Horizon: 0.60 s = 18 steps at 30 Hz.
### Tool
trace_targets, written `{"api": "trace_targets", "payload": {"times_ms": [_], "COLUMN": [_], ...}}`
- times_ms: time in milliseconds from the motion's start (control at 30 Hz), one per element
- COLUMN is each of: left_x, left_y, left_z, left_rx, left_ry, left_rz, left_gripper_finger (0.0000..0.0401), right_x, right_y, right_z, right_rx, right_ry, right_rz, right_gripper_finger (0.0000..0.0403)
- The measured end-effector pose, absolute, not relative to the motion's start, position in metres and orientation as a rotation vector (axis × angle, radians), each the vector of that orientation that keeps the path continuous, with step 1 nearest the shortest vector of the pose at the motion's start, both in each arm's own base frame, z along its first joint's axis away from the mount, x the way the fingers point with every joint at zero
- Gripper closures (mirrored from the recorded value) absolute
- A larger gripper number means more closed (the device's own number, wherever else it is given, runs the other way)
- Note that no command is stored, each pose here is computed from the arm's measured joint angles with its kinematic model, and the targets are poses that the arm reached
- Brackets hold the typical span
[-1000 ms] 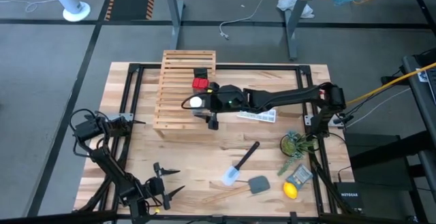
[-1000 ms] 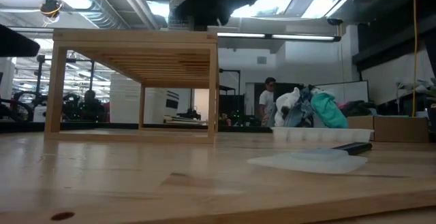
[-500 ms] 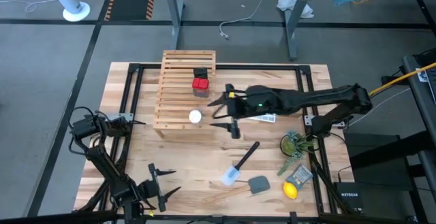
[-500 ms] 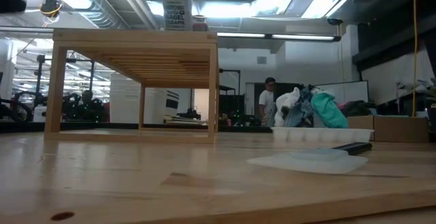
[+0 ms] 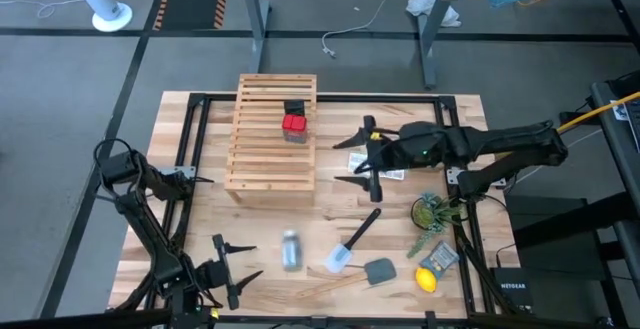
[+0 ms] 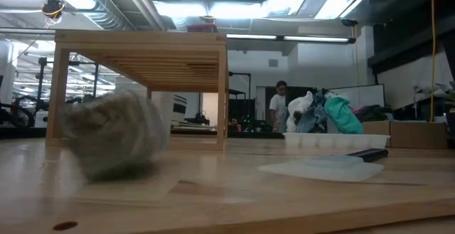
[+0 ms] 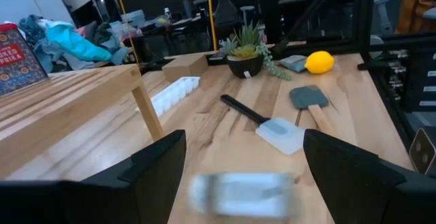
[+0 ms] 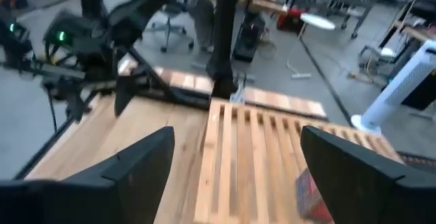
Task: Shelf spices
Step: Put the white seasoning bottle on the shelf
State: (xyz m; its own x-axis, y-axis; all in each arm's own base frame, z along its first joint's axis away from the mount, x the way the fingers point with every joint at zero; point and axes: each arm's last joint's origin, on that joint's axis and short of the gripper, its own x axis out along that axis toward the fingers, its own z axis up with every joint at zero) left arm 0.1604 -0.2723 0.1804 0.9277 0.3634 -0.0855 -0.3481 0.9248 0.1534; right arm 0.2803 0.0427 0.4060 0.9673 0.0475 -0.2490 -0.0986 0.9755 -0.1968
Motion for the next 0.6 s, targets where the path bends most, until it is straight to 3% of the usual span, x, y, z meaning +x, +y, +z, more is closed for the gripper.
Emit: {"api": "trace_targets", "payload": {"times_ms": [267, 600], "left_x": [0.16, 0.164], "left_y": [-0.272, -0.27], "left_z": [0.18, 0.18], "left_rx": [0.154, 0.157], "left_ry": [0.117, 0.121], "left_rz": [0.365, 0.375], "left_gripper_finger": [0.0112, 0.0112], "right_x": [0.283, 0.296], "right_y": [0.044, 0.046], "right_z": [0.387, 0.375], "right_rx": [-0.179, -0.18], "right_ry": [0.406, 0.446], "right_rz": [0.094, 0.098], "right_gripper_finger": [0.0077, 0.0077]}}
